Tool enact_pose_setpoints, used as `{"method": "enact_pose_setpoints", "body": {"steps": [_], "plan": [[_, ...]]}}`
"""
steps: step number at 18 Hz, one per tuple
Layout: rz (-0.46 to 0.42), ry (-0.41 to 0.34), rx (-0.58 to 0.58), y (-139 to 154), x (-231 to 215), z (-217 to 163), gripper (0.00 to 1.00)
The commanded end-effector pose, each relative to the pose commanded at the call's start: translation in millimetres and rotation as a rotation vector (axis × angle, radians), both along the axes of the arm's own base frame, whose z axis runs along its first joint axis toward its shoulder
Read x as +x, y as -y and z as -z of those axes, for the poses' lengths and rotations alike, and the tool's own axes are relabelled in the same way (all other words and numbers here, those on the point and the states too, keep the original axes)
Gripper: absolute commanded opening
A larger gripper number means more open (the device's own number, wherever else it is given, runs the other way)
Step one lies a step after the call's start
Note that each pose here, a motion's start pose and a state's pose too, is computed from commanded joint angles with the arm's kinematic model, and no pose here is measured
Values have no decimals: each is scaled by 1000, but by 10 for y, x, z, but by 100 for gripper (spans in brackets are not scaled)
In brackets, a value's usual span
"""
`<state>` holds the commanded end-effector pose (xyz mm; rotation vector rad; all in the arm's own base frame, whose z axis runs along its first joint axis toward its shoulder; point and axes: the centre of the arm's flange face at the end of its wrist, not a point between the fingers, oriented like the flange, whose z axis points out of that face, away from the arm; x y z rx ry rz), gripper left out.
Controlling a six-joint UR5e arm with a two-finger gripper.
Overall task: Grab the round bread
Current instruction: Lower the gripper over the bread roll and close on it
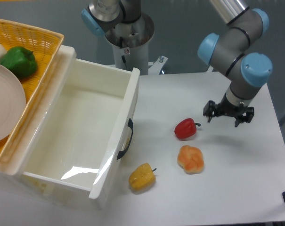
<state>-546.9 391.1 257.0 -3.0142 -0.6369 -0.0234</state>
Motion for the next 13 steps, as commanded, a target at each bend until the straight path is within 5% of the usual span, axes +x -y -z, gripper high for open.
{"method": "enact_pose_setpoints", "body": {"steps": [13], "plan": [[18, 63, -34, -528, 284, 578, 95]]}}
